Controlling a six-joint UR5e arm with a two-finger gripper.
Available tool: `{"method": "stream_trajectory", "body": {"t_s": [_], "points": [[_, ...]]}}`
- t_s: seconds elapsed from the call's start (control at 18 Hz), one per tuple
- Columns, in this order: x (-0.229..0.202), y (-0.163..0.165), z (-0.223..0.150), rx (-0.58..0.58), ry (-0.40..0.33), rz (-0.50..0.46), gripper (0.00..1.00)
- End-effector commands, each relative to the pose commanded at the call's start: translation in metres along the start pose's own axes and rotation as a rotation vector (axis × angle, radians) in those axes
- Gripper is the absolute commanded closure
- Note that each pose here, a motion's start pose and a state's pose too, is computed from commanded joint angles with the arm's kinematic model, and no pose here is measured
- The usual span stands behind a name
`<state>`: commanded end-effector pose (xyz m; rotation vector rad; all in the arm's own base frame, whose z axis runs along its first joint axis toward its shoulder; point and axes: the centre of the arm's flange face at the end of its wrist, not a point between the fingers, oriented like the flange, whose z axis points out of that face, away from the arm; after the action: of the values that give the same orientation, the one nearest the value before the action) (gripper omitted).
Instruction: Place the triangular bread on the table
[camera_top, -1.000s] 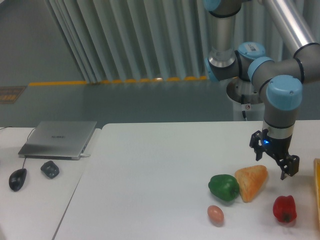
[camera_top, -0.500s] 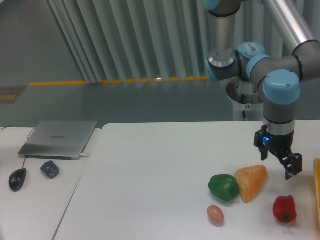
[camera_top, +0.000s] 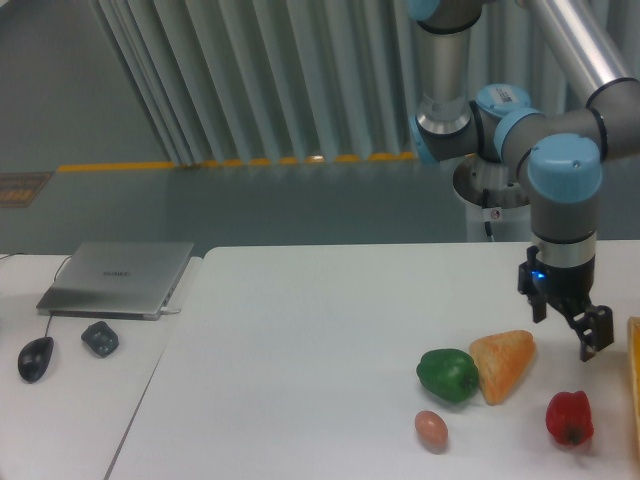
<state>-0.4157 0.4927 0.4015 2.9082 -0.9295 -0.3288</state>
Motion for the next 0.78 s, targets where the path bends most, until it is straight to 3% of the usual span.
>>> {"method": "stream_trajectory", "body": {"t_s": [0.22,0.44,0.78], "points": [[-0.018,0.027,0.014,-0.070,-0.057,0.148,0.00],[-0.025,0.039,0.021,-0.132,-0.065,0.132,0.00],[-0.026,0.068,0.032,-0.128,-0.056,0.019,0.00]]}}
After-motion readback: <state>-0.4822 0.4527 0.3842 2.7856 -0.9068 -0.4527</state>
